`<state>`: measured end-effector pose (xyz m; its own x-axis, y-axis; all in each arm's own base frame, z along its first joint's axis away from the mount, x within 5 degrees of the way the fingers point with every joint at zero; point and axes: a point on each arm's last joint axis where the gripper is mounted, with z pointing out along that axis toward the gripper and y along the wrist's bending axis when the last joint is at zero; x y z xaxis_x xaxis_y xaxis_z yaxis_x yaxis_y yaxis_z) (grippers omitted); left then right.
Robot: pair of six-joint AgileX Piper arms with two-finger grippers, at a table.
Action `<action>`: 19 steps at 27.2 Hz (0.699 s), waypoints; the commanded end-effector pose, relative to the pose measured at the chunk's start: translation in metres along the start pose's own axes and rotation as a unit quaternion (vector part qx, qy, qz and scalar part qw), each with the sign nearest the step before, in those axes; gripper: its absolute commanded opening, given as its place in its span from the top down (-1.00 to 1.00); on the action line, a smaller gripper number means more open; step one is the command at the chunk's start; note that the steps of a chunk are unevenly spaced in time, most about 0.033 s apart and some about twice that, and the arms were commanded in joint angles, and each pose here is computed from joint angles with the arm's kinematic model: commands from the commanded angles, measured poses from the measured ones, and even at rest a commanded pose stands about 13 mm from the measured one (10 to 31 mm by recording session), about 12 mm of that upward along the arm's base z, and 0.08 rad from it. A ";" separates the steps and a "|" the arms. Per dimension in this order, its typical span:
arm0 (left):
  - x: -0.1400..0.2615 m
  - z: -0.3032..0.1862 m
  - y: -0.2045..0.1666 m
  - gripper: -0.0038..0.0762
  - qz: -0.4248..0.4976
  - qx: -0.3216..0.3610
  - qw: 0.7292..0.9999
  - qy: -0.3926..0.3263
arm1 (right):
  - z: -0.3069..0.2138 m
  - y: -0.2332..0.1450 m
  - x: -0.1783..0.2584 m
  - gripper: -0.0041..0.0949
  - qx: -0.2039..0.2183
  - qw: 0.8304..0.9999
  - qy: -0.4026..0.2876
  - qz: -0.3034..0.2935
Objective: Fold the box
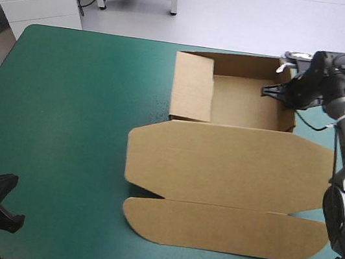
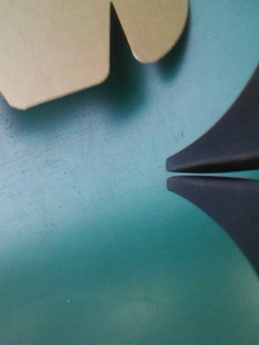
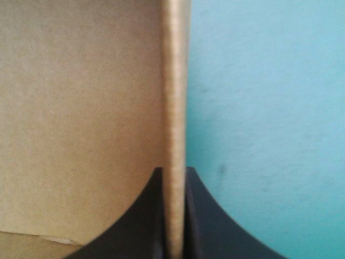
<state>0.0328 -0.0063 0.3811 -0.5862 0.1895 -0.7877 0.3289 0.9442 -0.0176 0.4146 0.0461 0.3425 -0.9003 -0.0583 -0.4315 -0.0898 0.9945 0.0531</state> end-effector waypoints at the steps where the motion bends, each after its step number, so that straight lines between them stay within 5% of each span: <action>1: -0.003 -0.003 0.004 0.92 0.007 -0.019 1.000 0.001 | -0.063 -0.065 -0.002 0.96 0.058 0.995 -0.071 0.030; 11: -0.002 -0.003 0.004 0.92 0.007 -0.021 1.000 0.008 | -0.068 -0.205 0.027 0.96 0.133 0.971 -0.087 0.180; 19: -0.002 -0.003 0.005 0.92 0.009 -0.025 1.000 0.008 | -0.044 -0.230 0.035 0.84 0.125 0.968 -0.056 0.211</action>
<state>0.0340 -0.0036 0.3814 -0.5784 0.2014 -0.7905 0.3129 0.9497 0.0130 0.3904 -0.1900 0.3282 -0.8236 0.3638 -0.4351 0.3945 0.9186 0.0214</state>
